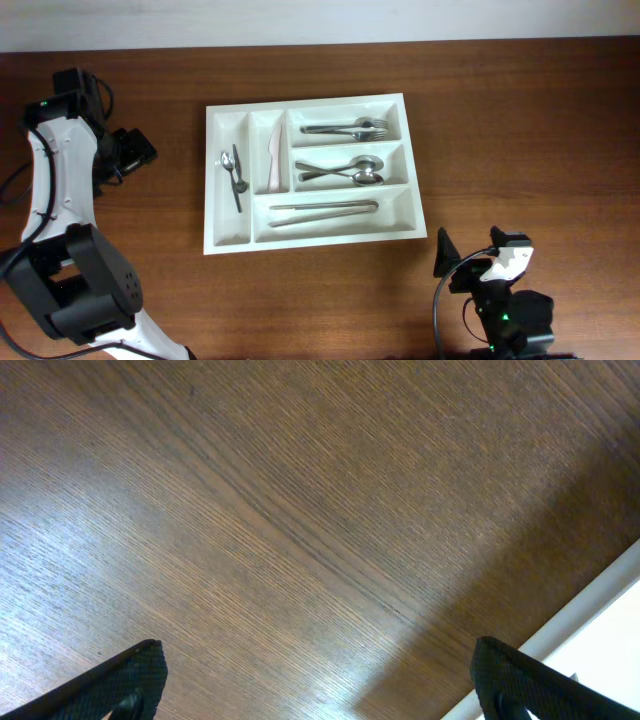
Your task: Pack container
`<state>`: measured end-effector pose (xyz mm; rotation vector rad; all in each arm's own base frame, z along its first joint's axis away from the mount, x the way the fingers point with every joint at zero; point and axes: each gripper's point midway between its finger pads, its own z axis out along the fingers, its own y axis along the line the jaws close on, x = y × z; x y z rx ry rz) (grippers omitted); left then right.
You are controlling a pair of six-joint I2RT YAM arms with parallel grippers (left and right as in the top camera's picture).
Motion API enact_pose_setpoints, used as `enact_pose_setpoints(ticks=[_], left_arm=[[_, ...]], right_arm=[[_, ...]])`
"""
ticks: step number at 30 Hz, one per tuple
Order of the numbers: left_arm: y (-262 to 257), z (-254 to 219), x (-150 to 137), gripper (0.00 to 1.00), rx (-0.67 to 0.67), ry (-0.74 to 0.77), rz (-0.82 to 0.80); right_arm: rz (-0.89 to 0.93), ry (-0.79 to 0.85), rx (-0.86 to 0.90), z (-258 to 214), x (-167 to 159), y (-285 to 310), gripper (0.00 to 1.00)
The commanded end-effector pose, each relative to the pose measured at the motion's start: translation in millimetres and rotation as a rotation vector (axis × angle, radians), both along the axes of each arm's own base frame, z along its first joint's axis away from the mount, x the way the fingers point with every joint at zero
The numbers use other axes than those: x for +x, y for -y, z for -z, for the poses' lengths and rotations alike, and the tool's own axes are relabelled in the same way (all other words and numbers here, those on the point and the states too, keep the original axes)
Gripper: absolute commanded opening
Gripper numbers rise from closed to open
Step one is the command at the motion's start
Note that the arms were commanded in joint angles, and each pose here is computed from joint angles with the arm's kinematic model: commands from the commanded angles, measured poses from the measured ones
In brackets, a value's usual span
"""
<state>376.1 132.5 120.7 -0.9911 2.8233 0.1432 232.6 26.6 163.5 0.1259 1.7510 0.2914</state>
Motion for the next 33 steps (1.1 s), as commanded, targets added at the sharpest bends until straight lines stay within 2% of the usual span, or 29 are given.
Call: enact_pose_setpoints(ticks=[1, 9, 33], left_arm=[[-1.1, -9.4, 2.6, 0.99, 0.006, 0.025, 0.013], [-1.1, -9.4, 2.6, 0.99, 0.006, 0.025, 0.013], [-1.1, -9.4, 2.6, 0.99, 0.006, 0.025, 0.013]], right_arm=[[-0.027, -0.007, -0.030, 10.7, 0.7, -3.3, 0.99], [-0.051, 0.009, -0.179, 11.6, 0.6, -2.6, 0.99], [-0.018, 0.007, -0.221, 11.9, 1.1, 4.4, 0.99]])
